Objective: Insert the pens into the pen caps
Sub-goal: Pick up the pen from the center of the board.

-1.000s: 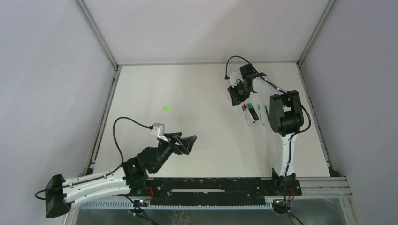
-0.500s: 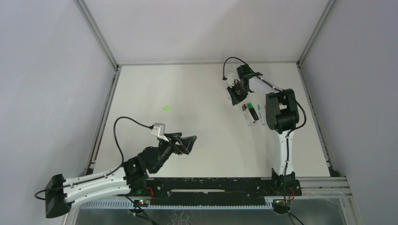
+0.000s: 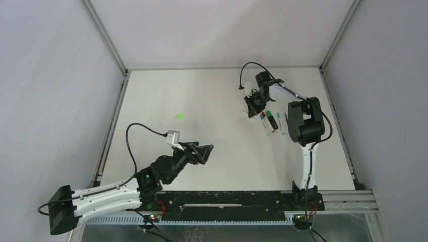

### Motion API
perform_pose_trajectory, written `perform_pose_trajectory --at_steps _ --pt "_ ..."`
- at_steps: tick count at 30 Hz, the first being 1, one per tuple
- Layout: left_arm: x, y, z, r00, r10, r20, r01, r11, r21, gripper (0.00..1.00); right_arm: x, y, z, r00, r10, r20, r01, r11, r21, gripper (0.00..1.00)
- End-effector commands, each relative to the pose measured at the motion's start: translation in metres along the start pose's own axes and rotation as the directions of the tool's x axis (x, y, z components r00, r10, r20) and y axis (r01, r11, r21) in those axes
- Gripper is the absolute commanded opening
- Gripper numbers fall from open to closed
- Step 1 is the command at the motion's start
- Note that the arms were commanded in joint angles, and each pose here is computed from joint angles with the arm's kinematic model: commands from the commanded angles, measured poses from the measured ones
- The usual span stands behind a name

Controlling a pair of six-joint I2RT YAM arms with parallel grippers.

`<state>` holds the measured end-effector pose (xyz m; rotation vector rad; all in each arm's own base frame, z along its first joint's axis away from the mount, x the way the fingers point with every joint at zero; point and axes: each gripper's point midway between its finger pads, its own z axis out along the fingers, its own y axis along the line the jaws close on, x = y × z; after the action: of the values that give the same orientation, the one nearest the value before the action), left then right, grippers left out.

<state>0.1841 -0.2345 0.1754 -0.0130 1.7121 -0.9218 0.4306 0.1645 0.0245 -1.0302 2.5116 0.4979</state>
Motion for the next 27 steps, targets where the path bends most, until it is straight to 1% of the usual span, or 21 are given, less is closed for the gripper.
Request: perform_pose_trajectory --at_steps 1,3,6,8,11,13,15,16,18,19,20,23,25,27 --pt "-0.025 -0.015 0.010 0.994 -0.092 0.054 0.089 0.994 0.065 0.92 -0.020 0.048 -0.049 0.994 -0.033 0.100 0.046 0.991 -0.126 0.00" --pt "-0.027 -0.007 0.015 0.991 -0.121 0.053 0.117 0.991 0.064 0.92 -0.021 0.067 -0.057 0.993 -0.011 0.121 0.035 0.980 -0.196 0.00" --pt "-0.033 0.007 0.021 0.988 -0.141 0.066 0.139 0.990 0.031 0.92 -0.010 0.093 -0.061 0.995 0.009 0.100 0.016 0.969 -0.246 0.00" --pt "-0.040 0.022 0.024 0.987 -0.135 0.085 0.138 0.990 -0.028 0.90 0.000 0.111 -0.060 0.996 0.004 0.091 0.019 0.968 -0.249 0.00" --pt "-0.054 0.053 0.029 0.991 -0.088 0.099 0.103 0.981 -0.163 0.85 0.013 0.137 -0.056 0.997 0.003 0.083 0.017 0.971 -0.240 0.00" --pt "-0.063 0.076 0.033 0.998 -0.025 0.063 0.041 0.964 -0.262 0.84 0.022 0.154 -0.050 0.998 -0.023 0.063 0.037 0.972 -0.231 0.00" --pt "-0.069 0.096 0.037 0.998 0.055 -0.027 -0.061 0.938 -0.340 0.85 0.031 0.164 -0.040 0.998 -0.055 0.039 0.063 0.974 -0.217 0.00" --pt "-0.075 0.100 0.042 0.995 0.082 -0.057 -0.096 0.932 -0.350 0.86 0.034 0.167 -0.035 0.997 -0.073 0.024 0.077 0.975 -0.210 0.00" --pt "-0.084 0.110 0.052 0.973 0.177 -0.148 -0.220 0.905 -0.365 0.90 0.039 0.171 -0.026 0.995 -0.095 -0.002 0.093 0.975 -0.201 0.00" --pt "-0.083 0.117 0.054 0.940 0.247 -0.236 -0.320 0.879 -0.352 0.92 0.039 0.172 -0.024 0.995 -0.103 -0.005 0.100 0.975 -0.197 0.00" --pt "-0.083 0.125 0.061 0.909 0.282 -0.306 -0.383 0.856 -0.348 0.93 0.038 0.173 -0.022 0.994 -0.110 -0.004 0.107 0.976 -0.192 0.00" --pt "-0.092 0.152 0.069 0.813 0.332 -0.478 -0.524 0.774 -0.355 0.94 0.037 0.177 -0.023 0.994 -0.110 -0.003 0.108 0.974 -0.201 0.00" --pt "-0.090 0.164 0.074 0.730 0.335 -0.595 -0.590 0.749 -0.302 0.93 0.037 0.179 -0.024 0.994 -0.109 0.000 0.107 0.972 -0.211 0.00" --pt "-0.087 0.181 0.078 0.624 0.346 -0.701 -0.659 0.714 -0.235 0.90 0.034 0.182 -0.027 0.994 -0.111 0.014 0.112 0.969 -0.219 0.00"
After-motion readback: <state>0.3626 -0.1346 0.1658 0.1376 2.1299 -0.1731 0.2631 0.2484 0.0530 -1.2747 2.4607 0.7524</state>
